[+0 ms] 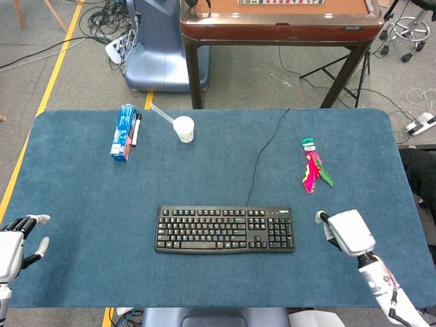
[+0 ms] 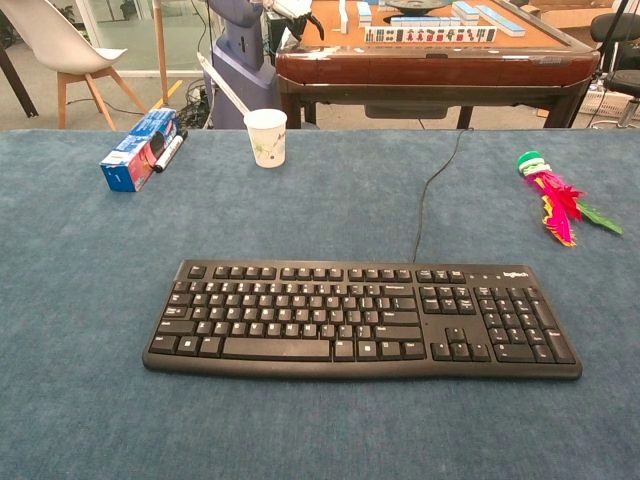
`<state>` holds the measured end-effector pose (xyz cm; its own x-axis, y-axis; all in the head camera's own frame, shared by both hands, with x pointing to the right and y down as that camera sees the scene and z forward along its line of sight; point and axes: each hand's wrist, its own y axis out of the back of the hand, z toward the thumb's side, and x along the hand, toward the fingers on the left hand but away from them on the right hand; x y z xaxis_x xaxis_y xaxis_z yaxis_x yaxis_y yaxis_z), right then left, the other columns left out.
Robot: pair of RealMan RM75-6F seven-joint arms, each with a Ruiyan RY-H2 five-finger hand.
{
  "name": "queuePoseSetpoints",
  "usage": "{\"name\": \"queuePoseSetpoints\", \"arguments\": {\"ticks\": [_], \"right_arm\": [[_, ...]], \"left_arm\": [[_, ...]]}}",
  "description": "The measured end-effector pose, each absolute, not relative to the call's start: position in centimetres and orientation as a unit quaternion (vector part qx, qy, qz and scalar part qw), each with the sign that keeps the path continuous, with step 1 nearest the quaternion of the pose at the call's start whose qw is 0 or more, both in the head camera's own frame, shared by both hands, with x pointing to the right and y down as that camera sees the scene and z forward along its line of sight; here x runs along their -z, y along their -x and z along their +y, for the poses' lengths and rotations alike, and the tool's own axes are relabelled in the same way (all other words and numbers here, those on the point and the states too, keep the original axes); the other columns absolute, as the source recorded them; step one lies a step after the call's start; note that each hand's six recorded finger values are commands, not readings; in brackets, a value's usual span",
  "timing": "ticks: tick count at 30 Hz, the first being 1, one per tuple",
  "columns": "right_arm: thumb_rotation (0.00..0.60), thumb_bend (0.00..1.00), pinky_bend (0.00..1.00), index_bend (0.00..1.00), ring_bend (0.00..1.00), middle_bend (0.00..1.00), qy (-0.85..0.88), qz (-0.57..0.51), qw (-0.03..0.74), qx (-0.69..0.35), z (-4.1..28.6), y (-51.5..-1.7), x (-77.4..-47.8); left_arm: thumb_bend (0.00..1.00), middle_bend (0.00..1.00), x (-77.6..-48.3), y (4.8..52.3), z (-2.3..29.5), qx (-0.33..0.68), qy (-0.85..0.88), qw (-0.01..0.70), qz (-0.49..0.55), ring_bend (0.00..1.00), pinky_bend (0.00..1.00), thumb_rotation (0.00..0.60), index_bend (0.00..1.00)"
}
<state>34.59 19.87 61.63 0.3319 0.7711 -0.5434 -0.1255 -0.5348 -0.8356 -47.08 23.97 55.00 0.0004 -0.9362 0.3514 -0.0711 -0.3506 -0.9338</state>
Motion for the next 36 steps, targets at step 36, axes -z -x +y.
{"name": "queuePoseSetpoints", "arguments": {"ticks": [36], "right_arm": [[0.6, 1.0, 1.0, 0.33, 1.0, 1.0, 0.707, -0.11, 0.413, -0.563, 21.1, -31.2, -67.7]], "left_arm": [[0.32, 0.39, -54.8, 48.0, 23.9, 0.579, 0.586, 0.37, 0.429, 0.38, 0.53, 0.6, 0.38]]}}
